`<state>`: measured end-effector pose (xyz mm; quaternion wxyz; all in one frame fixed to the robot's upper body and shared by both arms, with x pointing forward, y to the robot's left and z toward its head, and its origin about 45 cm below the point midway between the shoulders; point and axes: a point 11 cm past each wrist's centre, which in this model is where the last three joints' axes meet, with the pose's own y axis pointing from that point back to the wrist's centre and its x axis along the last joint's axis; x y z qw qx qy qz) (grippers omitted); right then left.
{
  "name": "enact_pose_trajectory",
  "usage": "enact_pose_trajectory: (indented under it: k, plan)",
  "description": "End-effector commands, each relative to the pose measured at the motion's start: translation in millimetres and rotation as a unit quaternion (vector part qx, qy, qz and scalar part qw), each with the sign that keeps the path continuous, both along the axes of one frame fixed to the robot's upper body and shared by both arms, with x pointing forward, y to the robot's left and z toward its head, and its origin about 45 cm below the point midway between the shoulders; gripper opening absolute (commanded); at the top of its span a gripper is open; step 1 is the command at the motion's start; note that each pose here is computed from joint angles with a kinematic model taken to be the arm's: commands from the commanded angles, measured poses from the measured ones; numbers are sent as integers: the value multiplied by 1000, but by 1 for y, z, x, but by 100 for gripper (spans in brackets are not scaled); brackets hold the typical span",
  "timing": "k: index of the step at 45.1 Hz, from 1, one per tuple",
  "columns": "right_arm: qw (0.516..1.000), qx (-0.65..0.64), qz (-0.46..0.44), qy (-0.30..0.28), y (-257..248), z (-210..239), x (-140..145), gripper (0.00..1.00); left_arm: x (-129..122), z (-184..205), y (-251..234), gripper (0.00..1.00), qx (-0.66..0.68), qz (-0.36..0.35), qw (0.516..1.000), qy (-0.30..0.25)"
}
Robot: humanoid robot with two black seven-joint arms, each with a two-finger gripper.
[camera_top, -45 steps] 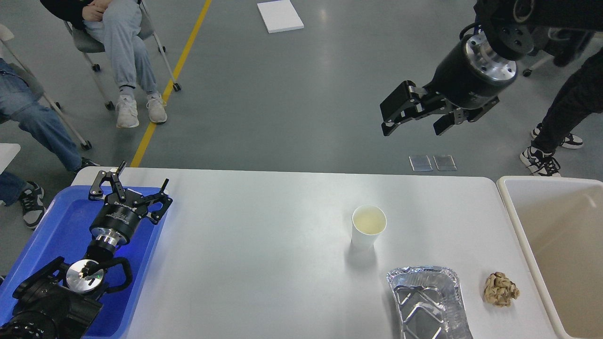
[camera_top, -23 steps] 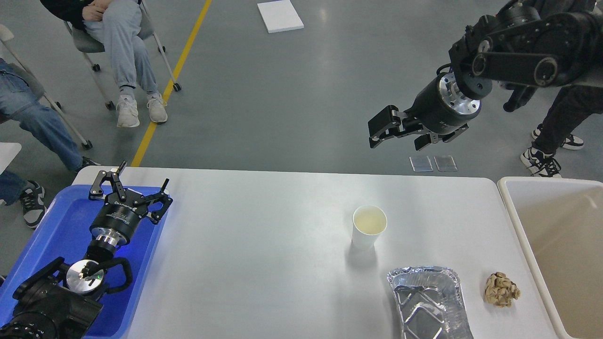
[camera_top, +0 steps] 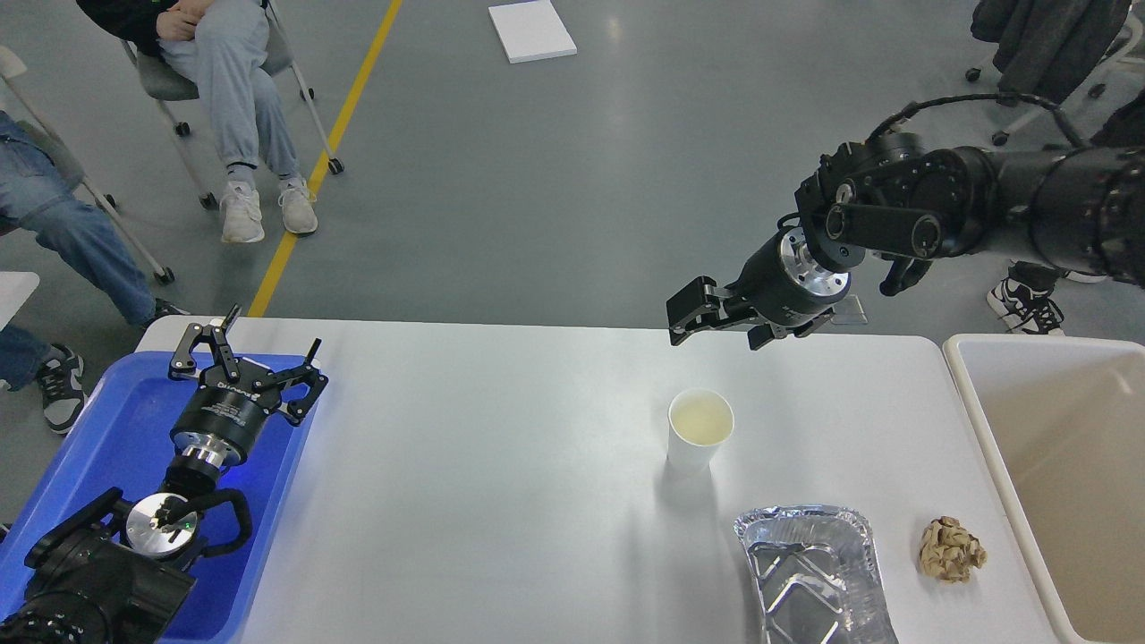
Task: Tidy desktop
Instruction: 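Raise the right arm and swing the right gripper over the paper cup, then lower the open right gripper around the white paper cup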
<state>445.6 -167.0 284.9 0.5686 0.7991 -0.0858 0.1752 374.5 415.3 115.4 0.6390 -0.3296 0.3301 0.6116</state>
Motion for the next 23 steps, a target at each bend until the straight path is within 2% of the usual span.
enact_pose_trajectory:
  k: [1, 12, 23]
  plan:
    - [1000, 18, 4, -7, 14, -34, 2, 100, 0, 0, 0, 100, 0, 0, 1000, 0]
    - [1000, 15, -1, 7, 12, -72, -5, 100, 0, 0, 0, 100, 0, 0, 1000, 0]
    - [1000, 12, -5, 5, 5, -89, -6, 100, 0, 0, 0, 100, 0, 0, 1000, 0]
